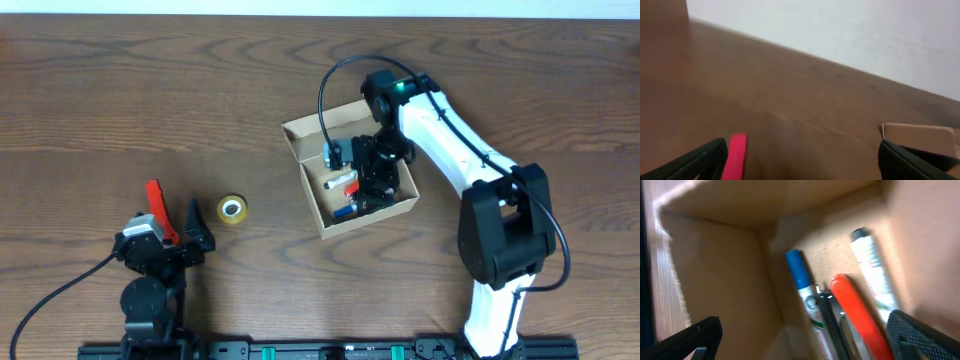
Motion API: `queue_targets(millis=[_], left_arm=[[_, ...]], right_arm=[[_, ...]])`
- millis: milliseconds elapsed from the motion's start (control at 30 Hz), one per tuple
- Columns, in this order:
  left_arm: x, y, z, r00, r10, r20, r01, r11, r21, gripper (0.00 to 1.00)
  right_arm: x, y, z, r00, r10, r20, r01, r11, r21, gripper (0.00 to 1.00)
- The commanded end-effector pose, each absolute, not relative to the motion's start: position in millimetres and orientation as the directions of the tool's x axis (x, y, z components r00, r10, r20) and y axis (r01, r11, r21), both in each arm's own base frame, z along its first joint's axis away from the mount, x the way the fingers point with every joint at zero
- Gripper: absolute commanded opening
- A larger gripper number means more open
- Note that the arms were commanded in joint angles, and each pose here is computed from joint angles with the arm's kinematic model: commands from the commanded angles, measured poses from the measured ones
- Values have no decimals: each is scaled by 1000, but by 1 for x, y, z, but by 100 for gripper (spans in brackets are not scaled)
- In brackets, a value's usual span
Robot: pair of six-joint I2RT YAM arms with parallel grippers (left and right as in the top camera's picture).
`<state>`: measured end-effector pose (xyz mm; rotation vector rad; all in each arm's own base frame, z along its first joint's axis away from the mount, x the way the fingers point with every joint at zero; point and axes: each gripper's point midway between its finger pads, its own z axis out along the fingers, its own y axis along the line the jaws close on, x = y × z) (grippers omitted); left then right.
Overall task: Pack container
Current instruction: 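Lower the red stapler into the box and open the right gripper, then raise the right arm away and reach the left gripper toward the tape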
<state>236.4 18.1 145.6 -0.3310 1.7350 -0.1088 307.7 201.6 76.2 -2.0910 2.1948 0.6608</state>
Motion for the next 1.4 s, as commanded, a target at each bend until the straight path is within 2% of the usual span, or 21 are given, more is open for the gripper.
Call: queue_targets(millis=[0,267,333,400,433,533,633,733,833,1000,1067,1200,1367], left_arm=[[229,21,135,-204,-365,-908,-214,922,-322,96],[222,24,142,-220,-364,-905,-234,920,-313,95],[219,24,146,-221,-372,-901,-238,917,-321,95],[213,24,146,-252,-380,-890,-251,914,-319,95],[209,24,144,-277,-390,-878,-264,910,-320,95],[198,18,138,-369,-402,-838,-269,909,-318,95],[194,12,142,-445,-402,-800,-264,913,-311,96],[197,11,147,-512,-400,-760,-284,914,-290,96],[203,6,149,-634,-373,-678,-289,927,-240,95],[215,-3,161,-830,-358,-428,-316,934,-168,95],[219,1,169,-896,-299,-327,-288,954,-82,95],[246,6,164,-934,-267,-239,-271,962,-16,95],[263,-17,138,-975,-194,-107,-183,978,-103,95]], right_arm=[[324,213,127,-92,-909,-407,-986,26,164,99],[340,219,157,-55,-890,-452,-998,33,55,99],[355,216,163,-93,-888,-451,-995,96,17,99],[382,211,173,-224,-853,-472,-966,259,-11,99],[400,204,180,-326,-807,-493,-923,383,-16,99],[448,168,199,-591,-586,-554,-710,704,12,99],[477,119,208,-739,-327,-588,-475,873,112,99],[483,80,207,-785,-225,-578,-368,919,141,99],[482,47,204,-815,-174,-553,-302,942,149,99],[475,10,198,-849,-105,-518,-218,962,162,99],[474,-3,198,-856,-75,-512,-184,969,165,99],[472,-24,197,-862,-31,-506,-135,976,169,99],[466,-39,194,-876,-5,-482,-97,981,166,99]])
